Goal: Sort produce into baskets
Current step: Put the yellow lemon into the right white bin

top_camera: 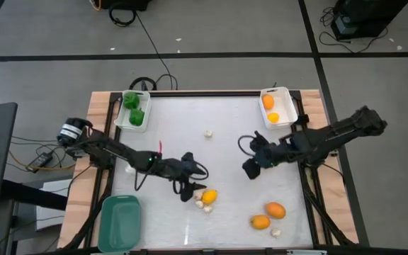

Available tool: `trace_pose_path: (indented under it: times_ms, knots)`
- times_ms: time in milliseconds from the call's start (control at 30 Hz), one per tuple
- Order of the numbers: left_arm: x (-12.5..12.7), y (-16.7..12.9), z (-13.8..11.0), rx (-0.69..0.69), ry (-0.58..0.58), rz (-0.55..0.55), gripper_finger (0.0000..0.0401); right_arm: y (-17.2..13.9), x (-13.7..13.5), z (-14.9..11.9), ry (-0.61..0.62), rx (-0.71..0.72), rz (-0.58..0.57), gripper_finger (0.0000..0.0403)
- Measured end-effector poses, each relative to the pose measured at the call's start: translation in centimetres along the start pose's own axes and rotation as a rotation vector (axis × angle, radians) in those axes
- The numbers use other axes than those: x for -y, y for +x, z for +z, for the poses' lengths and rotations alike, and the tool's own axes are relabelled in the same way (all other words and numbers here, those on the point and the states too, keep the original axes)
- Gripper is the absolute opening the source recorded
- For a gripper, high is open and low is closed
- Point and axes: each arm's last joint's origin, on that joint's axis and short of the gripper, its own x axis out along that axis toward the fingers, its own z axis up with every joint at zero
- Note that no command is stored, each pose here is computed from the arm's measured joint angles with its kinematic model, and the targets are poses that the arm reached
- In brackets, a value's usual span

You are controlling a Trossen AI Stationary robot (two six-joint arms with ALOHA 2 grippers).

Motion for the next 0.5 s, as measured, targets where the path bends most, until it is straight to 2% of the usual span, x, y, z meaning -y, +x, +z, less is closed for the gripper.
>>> trace_pose_path:
  times_ms: [133, 267, 500]
  knots:
    - [0.9, 1.2, 0.1, -0.006, 0.018, 0.041, 0.0280, -0.3, -0.4, -1.1, -0.031, 0.046, -0.002, 0.0301]
    - [1.1, 3.0, -0.5, -0.080, 0.027, 0.082, 0.0280, -0.5, -0.5, -1.6, -0.043, 0.075, -0.005, 0.0301]
    - [2.0, 5.5, -0.7, -0.135, -0.010, 0.048, 0.0280, -0.6, -0.6, -2.0, -0.059, 0.090, -0.008, 0.0301]
